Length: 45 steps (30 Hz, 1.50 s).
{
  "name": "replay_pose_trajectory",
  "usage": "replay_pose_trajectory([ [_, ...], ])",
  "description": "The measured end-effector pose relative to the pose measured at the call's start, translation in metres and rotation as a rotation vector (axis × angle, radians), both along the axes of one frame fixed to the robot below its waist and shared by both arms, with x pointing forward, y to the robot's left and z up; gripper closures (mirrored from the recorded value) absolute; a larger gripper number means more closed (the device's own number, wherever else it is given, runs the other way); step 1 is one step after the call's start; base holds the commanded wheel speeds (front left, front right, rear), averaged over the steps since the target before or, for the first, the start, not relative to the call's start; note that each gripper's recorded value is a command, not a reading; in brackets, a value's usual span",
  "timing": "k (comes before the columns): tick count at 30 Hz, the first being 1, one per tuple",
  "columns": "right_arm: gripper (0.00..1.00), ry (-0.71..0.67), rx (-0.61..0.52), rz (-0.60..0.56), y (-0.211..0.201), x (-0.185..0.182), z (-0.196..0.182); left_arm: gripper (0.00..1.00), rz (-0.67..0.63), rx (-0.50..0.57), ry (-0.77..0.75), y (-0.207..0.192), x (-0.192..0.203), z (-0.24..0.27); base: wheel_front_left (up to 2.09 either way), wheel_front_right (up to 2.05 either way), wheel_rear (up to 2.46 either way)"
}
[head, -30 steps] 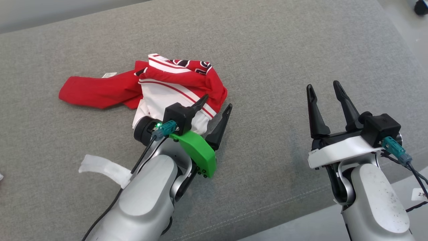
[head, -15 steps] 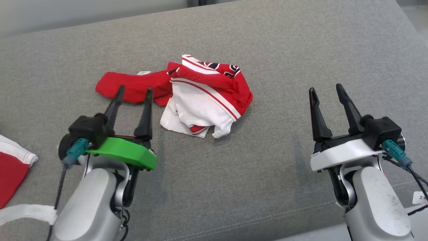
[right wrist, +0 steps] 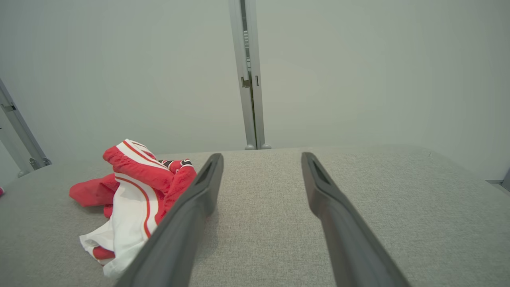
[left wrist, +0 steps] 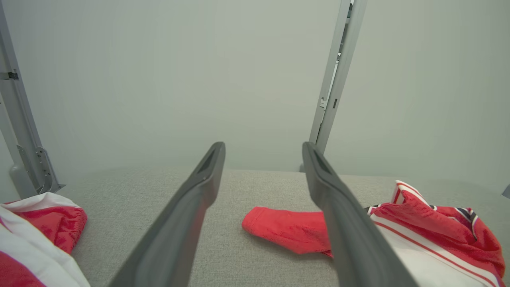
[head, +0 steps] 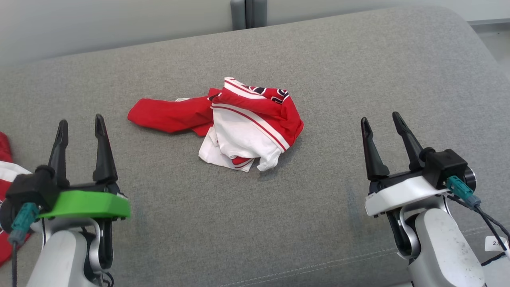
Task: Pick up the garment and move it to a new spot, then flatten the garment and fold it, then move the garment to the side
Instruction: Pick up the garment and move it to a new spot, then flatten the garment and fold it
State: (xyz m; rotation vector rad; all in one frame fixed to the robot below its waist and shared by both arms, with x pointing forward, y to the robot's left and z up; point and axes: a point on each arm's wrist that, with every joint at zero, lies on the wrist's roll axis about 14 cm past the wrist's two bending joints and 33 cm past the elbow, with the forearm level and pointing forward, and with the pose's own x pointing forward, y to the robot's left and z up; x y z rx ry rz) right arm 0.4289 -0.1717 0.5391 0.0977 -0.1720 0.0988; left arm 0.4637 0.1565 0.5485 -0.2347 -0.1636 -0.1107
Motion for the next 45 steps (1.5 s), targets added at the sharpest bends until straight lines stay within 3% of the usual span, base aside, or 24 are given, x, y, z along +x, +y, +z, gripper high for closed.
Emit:
replay_pose_trajectory([
  [12,0.00,0.020,-0.020,0.047,0.017,-0.022,-0.005,0.00,0.031,0.135,0.053,0.007,-0.041,-0.026,0.00,0.00,0.00],
  [30,0.00,0.021,-0.014,0.102,0.036,-0.020,-0.006,0.00,0.100,0.112,0.056,0.026,-0.056,-0.025,0.00,0.00,0.00],
  [38,0.00,0.047,-0.080,0.253,0.079,-0.002,-0.016,0.00,0.129,0.083,0.051,0.033,-0.059,-0.023,0.00,0.00,0.00],
  [45,0.00,0.141,-0.217,0.441,0.126,0.014,-0.054,0.00,0.135,0.046,0.063,0.034,-0.062,-0.027,0.00,0.00,0.00],
])
